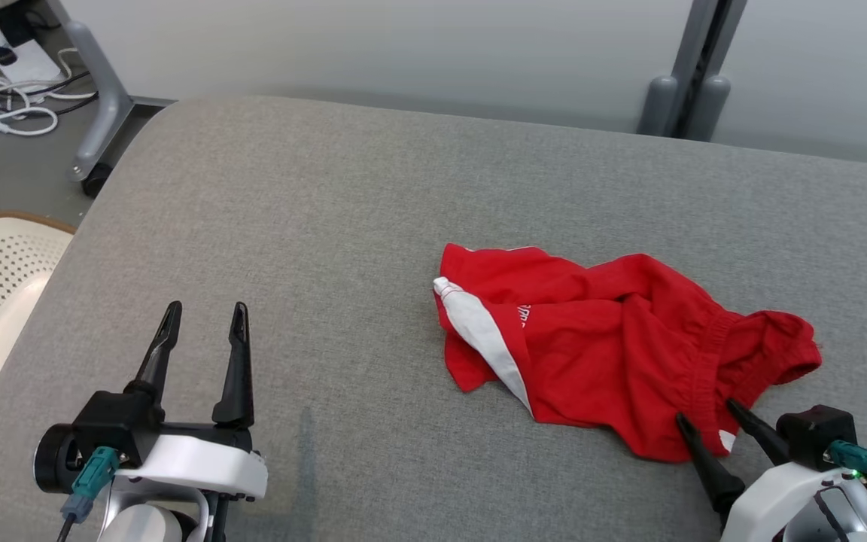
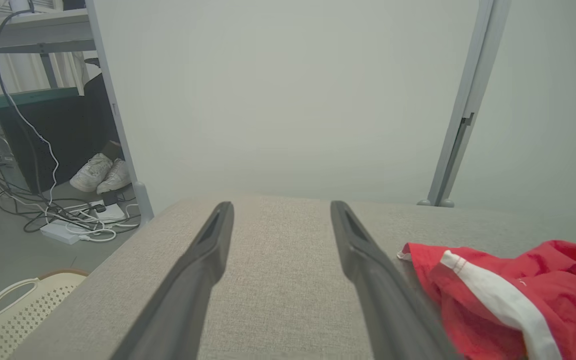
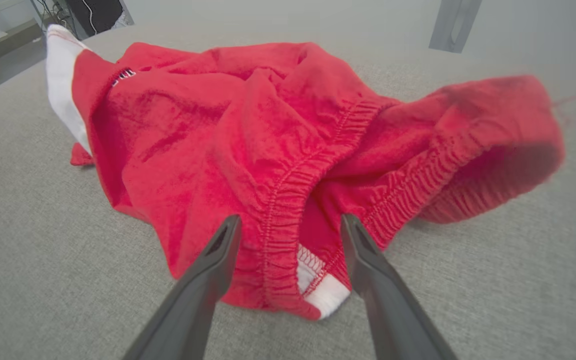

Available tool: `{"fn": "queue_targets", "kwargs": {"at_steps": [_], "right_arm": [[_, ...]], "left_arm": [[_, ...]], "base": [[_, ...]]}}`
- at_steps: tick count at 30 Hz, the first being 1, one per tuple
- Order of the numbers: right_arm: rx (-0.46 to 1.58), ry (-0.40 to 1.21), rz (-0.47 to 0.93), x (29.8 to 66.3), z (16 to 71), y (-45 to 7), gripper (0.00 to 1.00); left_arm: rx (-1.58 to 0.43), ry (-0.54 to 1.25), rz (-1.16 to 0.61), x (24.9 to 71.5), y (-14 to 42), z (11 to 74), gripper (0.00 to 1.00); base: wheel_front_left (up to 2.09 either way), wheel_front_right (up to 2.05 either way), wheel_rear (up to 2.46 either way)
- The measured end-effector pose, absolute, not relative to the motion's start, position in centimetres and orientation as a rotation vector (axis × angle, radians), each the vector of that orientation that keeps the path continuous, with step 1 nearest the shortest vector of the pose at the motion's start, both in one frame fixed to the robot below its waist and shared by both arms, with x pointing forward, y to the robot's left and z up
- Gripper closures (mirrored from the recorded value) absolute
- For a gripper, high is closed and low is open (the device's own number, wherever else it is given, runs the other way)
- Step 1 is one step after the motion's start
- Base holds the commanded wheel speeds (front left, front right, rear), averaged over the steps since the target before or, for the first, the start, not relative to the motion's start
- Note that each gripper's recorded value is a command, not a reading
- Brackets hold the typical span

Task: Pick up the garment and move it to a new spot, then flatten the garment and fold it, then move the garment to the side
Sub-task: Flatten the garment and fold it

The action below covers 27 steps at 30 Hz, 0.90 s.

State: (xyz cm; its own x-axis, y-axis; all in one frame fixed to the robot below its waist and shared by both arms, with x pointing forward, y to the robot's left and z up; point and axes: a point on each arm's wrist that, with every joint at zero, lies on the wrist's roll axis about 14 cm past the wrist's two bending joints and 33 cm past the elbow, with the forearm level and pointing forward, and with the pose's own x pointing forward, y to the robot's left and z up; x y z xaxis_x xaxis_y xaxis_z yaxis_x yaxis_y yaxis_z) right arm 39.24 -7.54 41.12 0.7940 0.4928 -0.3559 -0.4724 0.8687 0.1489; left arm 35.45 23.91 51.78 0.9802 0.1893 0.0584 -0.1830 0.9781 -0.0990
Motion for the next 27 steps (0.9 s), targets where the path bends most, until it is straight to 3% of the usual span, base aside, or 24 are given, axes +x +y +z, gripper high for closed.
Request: {"fn": "queue_targets", "kwargs": {"at_steps": [2,3,5,11,20,27], "right_arm": [[0.052,0.427,0.548,39.3,40.2,-6.7,0.00],[0.062,0.431,0.556,39.4,40.0,-6.3,0.55],[0.082,0.435,0.566,39.6,39.8,-5.8,1.00],[0.124,0.378,0.579,39.8,41.0,-5.5,1.00],[0.173,0.071,0.589,40.9,49.3,-5.6,1.00],[0.167,0.025,0.536,42.6,50.4,-7.5,1.00]], "left_arm": [[-0.095,-0.057,0.207,35.2,24.3,51.4,0.00],[-0.094,-0.056,0.214,35.1,24.4,51.3,0.00],[-0.092,-0.054,0.221,35.2,24.6,51.2,0.00],[-0.095,-0.061,0.221,35.6,24.5,51.2,0.00],[-0.098,-0.094,0.191,36.6,23.8,52.2,0.00],[-0.099,-0.083,0.174,37.3,23.0,51.7,0.00]], "base": [[0.00,0.00,0.00],[0.00,0.00,0.00],[0.00,0.00,0.00],[0.00,0.00,0.00],[0.00,0.00,0.00],[0.00,0.00,0.00]]}}
